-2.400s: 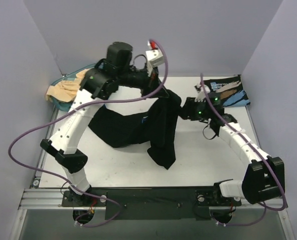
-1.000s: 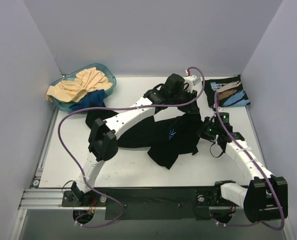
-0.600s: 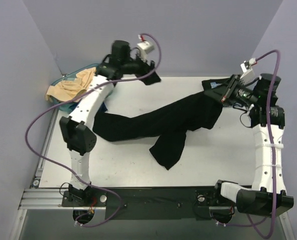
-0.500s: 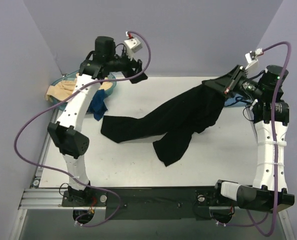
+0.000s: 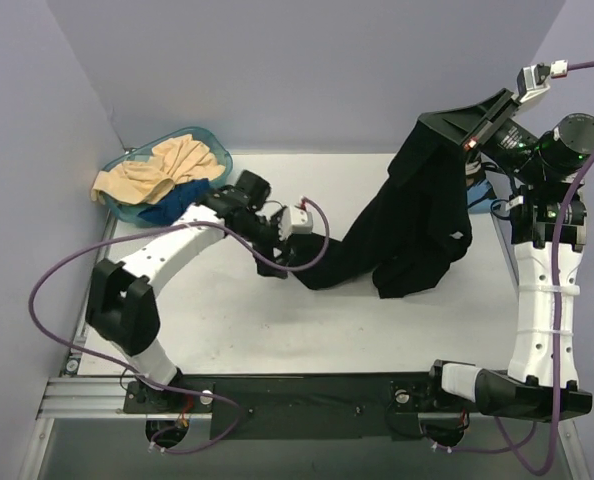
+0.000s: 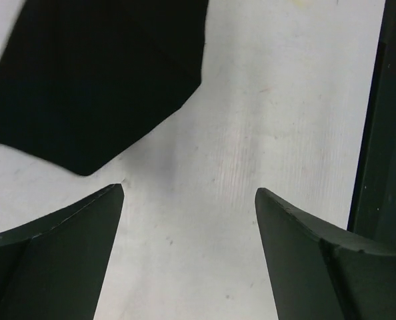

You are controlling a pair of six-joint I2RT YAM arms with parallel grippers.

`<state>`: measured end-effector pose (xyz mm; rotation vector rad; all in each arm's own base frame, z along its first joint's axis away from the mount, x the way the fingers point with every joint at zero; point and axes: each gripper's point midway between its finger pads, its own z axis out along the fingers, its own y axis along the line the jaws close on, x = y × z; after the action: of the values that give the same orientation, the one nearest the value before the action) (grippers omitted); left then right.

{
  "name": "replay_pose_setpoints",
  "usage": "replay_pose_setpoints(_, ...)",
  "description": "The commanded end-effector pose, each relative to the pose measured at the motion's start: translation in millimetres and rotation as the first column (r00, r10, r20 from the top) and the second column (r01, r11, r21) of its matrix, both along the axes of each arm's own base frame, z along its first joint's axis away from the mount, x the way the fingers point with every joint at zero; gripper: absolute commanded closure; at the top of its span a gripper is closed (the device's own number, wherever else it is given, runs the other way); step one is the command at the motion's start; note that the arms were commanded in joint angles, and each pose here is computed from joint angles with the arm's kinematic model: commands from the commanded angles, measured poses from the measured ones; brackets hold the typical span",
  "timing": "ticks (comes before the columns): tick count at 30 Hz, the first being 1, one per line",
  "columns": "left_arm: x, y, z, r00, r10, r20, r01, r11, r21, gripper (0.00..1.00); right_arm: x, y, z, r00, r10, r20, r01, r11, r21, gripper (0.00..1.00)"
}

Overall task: Fold and stack the t-shirts
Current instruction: Flatten out the tshirt

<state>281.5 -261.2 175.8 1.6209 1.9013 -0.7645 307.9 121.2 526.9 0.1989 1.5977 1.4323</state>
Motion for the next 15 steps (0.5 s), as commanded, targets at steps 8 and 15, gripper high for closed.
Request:
replay_pose_setpoints(8, 14.9, -134.4, -61.1, 0.994, -0.053, 0.092, 0.072, 0.972, -0.225, 0.08, -17.9, 5.7, 24.2, 0.994, -0.020, 0.104, 0.020, 1.000, 0.004, 1.00)
replay_pose_setpoints(15, 54.3, -120.1, -53.0, 0.989, 0.084, 0.119, -0.056, 0.974, -0.217, 1.00, -28.1, -7.2, 27.0, 0.991, -0.067, 0.115, 0.068, 0.998, -0.009, 1.00)
